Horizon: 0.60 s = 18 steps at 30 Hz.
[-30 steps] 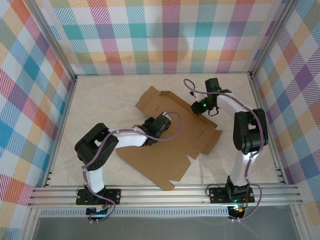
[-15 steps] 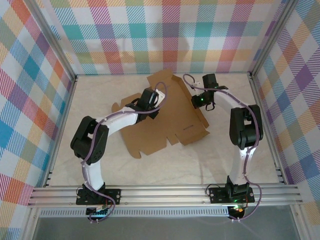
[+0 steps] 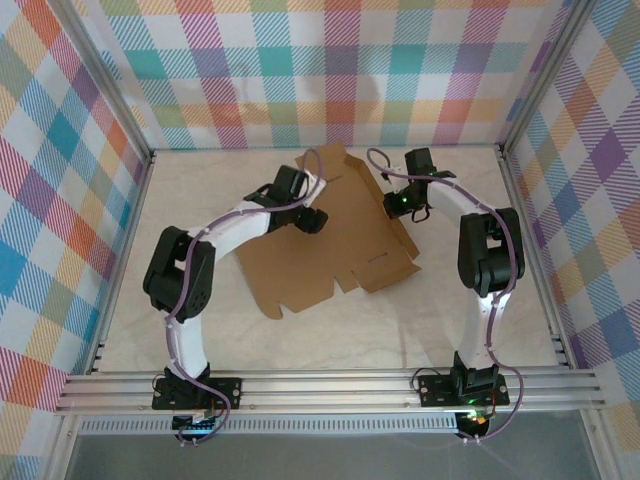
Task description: Fold the paper box
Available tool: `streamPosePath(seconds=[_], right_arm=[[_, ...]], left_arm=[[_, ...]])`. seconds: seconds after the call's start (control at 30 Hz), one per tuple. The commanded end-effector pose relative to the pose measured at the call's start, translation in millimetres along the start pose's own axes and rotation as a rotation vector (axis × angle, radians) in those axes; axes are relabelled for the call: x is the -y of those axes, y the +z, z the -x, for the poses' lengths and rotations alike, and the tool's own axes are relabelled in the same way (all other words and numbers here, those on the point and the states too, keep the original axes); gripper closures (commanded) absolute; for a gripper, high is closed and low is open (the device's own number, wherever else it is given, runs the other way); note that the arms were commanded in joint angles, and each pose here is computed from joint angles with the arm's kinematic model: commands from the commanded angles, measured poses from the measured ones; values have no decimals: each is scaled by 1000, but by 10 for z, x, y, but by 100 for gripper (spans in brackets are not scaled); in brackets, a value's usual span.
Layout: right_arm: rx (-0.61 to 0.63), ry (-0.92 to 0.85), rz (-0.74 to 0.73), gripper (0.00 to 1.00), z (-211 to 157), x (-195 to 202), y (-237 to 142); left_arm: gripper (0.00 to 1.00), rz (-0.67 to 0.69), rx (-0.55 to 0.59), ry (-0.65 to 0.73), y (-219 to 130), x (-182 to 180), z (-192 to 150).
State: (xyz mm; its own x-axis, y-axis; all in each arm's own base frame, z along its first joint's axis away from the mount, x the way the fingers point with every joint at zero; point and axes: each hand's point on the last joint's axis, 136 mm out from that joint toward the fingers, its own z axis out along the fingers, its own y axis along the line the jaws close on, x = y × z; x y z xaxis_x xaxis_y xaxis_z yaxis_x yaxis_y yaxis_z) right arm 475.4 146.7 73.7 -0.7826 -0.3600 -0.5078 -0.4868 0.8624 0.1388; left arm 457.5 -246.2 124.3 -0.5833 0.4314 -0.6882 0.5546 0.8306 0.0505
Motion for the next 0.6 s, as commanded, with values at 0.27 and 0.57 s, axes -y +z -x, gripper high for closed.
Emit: streamPosePath(seconds=[0.27,0.57], right_arm=[[-24,-160,73,100,30,-195,-258],[-26,-150,75,100,98,-191,-285]], left_arm=[[23,145,30,-589,-201,-1029,300],[69,102,-115,-598,184,-1076,-26]])
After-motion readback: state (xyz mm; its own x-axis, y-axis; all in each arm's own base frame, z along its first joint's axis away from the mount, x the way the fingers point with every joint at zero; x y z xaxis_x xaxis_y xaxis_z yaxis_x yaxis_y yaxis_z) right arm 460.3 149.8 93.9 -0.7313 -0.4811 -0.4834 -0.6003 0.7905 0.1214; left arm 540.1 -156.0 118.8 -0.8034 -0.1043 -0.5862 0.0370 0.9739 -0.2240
